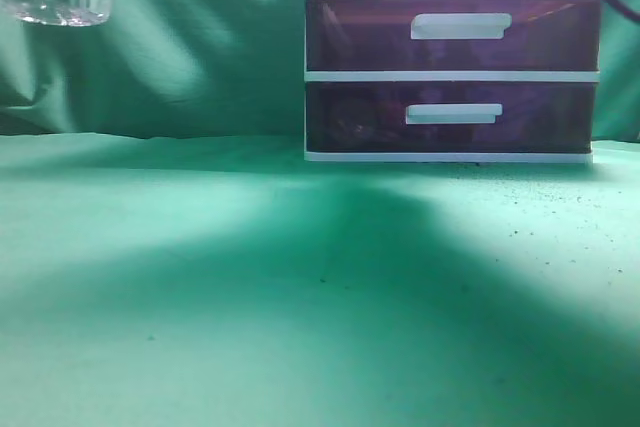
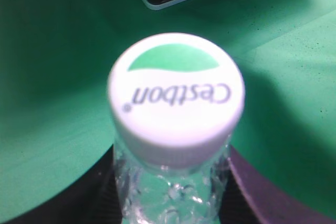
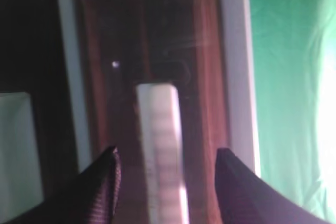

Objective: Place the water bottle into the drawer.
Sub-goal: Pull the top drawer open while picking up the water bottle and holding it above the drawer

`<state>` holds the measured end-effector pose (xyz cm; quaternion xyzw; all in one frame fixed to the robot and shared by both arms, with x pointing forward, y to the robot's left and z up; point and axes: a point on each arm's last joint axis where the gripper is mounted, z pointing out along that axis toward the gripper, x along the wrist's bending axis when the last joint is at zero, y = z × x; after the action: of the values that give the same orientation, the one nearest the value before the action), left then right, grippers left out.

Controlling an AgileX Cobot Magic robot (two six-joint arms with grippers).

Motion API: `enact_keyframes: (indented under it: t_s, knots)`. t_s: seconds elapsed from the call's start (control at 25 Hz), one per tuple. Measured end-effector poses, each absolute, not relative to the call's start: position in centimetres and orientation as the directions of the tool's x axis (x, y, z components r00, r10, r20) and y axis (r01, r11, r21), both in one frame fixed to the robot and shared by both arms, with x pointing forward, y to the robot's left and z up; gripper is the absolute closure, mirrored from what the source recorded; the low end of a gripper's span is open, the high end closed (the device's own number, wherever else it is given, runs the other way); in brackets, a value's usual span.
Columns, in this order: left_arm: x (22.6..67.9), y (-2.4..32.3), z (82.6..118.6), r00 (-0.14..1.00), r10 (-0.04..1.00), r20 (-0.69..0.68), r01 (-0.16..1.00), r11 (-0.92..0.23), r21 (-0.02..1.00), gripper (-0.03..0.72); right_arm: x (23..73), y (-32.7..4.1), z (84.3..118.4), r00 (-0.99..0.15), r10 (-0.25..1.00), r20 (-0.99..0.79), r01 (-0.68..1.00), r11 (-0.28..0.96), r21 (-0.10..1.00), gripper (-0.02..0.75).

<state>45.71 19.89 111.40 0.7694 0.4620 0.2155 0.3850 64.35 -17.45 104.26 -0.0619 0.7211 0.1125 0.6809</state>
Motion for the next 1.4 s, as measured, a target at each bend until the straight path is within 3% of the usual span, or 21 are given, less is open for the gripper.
enact_keyframes:
  t_s: [0.36, 0.52, 0.56, 0.84, 1.16, 1.4]
  knots:
    - [45.7, 20.0, 111.4, 0.482, 0.876, -0.005, 0.539, -0.292, 0.79, 0.4, 65.5, -17.2, 103.3, -0.057, 0.081, -0.995, -0.237, 0.967, 0.092, 0.378]
    - [45.7, 20.0, 111.4, 0.482, 0.876, -0.001, 0.538, -0.295, 0.789, 0.4, 65.3, -17.2, 104.1, -0.029, 0.129, -0.991, -0.224, 0.966, 0.132, 0.633]
    - [45.7, 20.0, 111.4, 0.482, 0.876, -0.001, 0.538, -0.295, 0.789, 0.4, 65.1, -17.1, 104.2, -0.035, 0.12, -0.992, -0.226, 0.966, 0.125, 0.648]
    - [45.7, 20.0, 111.4, 0.482, 0.876, -0.001, 0.538, -0.295, 0.789, 0.4, 60.0, -16.5, 104.4, -0.064, 0.089, -0.994, -0.261, 0.96, 0.103, 0.636]
    - [45.7, 19.8, 111.4, 0.479, 0.877, -0.043, 0.552, -0.263, 0.791, 0.4, 52.5, -19.0, 103.2, -0.036, 0.009, -0.999, -0.259, 0.966, 0.018, 0.636]
    - [46.1, 19.4, 114.7, 0.483, 0.872, -0.083, 0.477, -0.182, 0.86, 0.4, 50.0, -20.0, 103.3, -0.052, 0.021, -0.998, -0.253, 0.967, 0.034, 0.636]
